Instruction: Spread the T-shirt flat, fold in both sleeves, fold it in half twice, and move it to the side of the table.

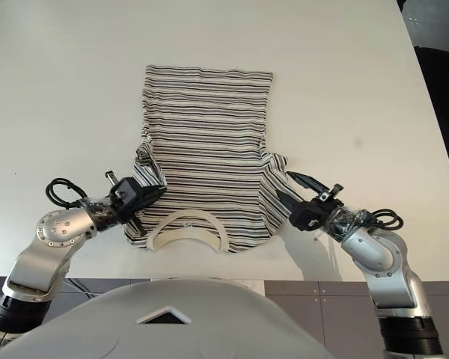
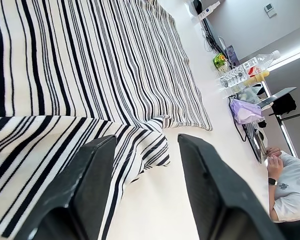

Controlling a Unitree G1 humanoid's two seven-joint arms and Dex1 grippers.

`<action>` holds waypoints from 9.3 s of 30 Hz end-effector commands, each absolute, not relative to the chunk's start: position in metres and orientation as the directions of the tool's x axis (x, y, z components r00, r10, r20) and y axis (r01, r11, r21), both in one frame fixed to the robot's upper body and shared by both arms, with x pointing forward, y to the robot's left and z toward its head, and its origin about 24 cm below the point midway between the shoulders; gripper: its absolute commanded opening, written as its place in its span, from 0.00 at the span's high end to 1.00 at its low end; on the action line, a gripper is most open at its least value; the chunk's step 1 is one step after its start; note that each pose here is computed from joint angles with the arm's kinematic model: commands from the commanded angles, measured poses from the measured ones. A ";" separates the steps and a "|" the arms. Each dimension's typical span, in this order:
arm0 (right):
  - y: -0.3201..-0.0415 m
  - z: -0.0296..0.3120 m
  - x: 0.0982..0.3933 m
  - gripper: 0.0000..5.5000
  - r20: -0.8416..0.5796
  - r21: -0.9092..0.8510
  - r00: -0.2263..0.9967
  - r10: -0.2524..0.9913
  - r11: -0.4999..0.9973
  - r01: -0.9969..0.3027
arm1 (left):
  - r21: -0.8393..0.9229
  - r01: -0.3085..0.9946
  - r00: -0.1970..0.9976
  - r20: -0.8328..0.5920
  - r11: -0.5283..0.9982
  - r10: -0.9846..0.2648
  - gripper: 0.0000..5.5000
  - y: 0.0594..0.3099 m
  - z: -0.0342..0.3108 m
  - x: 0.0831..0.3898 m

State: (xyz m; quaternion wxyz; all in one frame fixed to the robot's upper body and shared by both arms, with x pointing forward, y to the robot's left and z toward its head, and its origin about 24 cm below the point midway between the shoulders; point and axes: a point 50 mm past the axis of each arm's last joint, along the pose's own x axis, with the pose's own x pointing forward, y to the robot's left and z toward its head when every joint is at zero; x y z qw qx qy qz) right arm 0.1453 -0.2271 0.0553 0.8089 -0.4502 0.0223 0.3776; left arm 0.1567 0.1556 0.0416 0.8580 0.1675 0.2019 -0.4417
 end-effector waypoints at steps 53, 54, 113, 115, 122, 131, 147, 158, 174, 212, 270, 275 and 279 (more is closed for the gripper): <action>-0.257 0.015 0.124 0.59 -0.608 0.035 0.765 0.211 0.970 -0.240 | 0.323 0.879 0.474 -0.508 0.351 -0.719 0.80 0.192 0.018 0.077; -0.257 0.014 0.124 0.59 -0.612 0.024 0.764 0.204 0.971 -0.240 | 0.320 0.879 0.474 -0.503 0.354 -0.723 0.80 0.191 0.020 0.077; -0.161 0.050 0.127 0.98 -0.542 -0.433 0.659 0.521 0.499 -0.751 | 0.375 0.833 0.540 -0.390 0.407 -0.746 0.79 0.181 0.047 0.100; -0.160 0.045 0.125 0.98 -0.563 -0.440 0.641 0.521 0.468 -0.767 | 0.376 0.833 0.539 -0.389 0.406 -0.747 0.79 0.180 0.047 0.100; -0.159 0.044 0.128 0.93 -0.552 -0.471 0.653 0.519 0.453 -0.757 | 0.380 0.831 0.541 -0.389 0.405 -0.746 0.79 0.179 0.047 0.100; -0.156 0.088 0.110 0.84 -0.387 -0.302 0.522 0.760 0.430 -0.851 | 0.491 0.729 0.640 -0.243 0.477 -0.729 0.79 0.181 0.069 0.117; -0.268 0.079 0.096 0.67 -0.581 -0.558 0.636 0.507 0.321 -0.765 | 0.728 0.678 0.401 -0.485 -0.105 -0.777 0.64 0.252 0.051 0.059; -0.259 0.066 0.099 0.63 -0.592 -0.570 0.622 0.513 0.280 -0.773 | 0.687 0.671 0.271 -0.577 -0.279 -0.771 0.52 0.247 0.032 0.064; -0.253 0.062 0.096 0.63 -0.608 -0.568 0.605 0.514 0.252 -0.784 | 0.615 0.712 0.152 -0.607 -0.340 -0.780 0.52 0.214 0.007 0.083; -0.219 0.046 0.088 0.48 -0.671 -0.693 0.443 0.595 -0.290 -0.660 | 0.547 0.730 0.167 -0.723 -0.409 -0.670 0.98 0.257 0.004 0.078; -0.209 0.131 0.109 0.98 -0.451 -0.665 0.388 0.804 -0.012 -0.747 | 0.519 0.820 0.355 -0.131 0.241 -0.926 0.98 0.211 0.117 0.089; -0.204 0.129 0.183 0.98 -0.461 -0.672 0.400 0.792 -0.017 -0.740 | 0.530 0.740 0.544 -0.109 0.414 -0.832 0.98 0.220 0.096 0.138; -0.180 0.129 0.242 0.98 -0.476 -0.632 0.353 0.805 -0.034 -0.774 | 0.488 0.719 0.630 -0.158 0.494 -0.760 0.98 0.224 0.079 0.169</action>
